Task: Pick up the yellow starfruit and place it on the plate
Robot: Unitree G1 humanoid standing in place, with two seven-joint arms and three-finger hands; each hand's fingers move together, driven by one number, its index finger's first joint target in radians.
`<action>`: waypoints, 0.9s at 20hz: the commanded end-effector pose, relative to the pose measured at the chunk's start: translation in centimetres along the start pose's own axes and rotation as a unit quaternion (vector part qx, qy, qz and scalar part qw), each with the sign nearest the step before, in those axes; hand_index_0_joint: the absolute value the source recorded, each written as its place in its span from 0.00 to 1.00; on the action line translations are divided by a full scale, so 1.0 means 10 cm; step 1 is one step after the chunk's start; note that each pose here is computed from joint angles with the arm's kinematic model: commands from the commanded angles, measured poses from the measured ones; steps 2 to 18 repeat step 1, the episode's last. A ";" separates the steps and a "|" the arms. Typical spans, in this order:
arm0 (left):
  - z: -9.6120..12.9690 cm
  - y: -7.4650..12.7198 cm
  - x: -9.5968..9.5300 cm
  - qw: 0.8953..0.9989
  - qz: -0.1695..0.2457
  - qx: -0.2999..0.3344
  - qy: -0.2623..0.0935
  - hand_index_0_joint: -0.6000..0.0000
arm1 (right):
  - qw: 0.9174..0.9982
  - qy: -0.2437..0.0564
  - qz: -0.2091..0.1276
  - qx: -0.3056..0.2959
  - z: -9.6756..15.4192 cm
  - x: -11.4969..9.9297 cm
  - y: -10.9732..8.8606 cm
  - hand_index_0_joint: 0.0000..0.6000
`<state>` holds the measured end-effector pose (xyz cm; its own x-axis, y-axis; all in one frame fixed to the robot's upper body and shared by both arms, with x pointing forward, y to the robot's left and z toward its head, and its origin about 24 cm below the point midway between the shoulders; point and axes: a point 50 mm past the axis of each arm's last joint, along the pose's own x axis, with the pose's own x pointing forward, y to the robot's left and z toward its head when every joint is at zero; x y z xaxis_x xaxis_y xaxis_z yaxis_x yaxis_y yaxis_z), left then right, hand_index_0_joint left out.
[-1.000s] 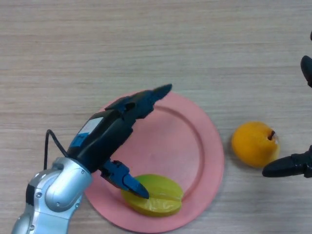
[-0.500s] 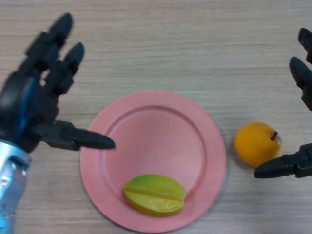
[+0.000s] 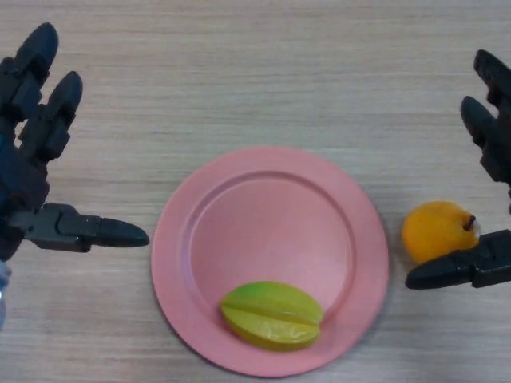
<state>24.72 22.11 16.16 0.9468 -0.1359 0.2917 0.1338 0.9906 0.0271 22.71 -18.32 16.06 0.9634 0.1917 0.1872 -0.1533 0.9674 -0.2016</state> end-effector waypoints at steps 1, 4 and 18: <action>0.44 0.14 -0.01 0.988 0.030 0.071 -0.132 1.00 | 0.994 -0.101 -0.023 -0.019 0.31 -0.02 -0.08 0.00; 0.44 0.14 -0.01 0.988 0.030 0.071 -0.132 1.00 | 0.994 -0.101 -0.023 -0.019 0.31 -0.02 -0.08 0.00; 0.44 0.14 -0.01 0.988 0.030 0.071 -0.132 1.00 | 0.994 -0.101 -0.023 -0.019 0.31 -0.02 -0.08 0.00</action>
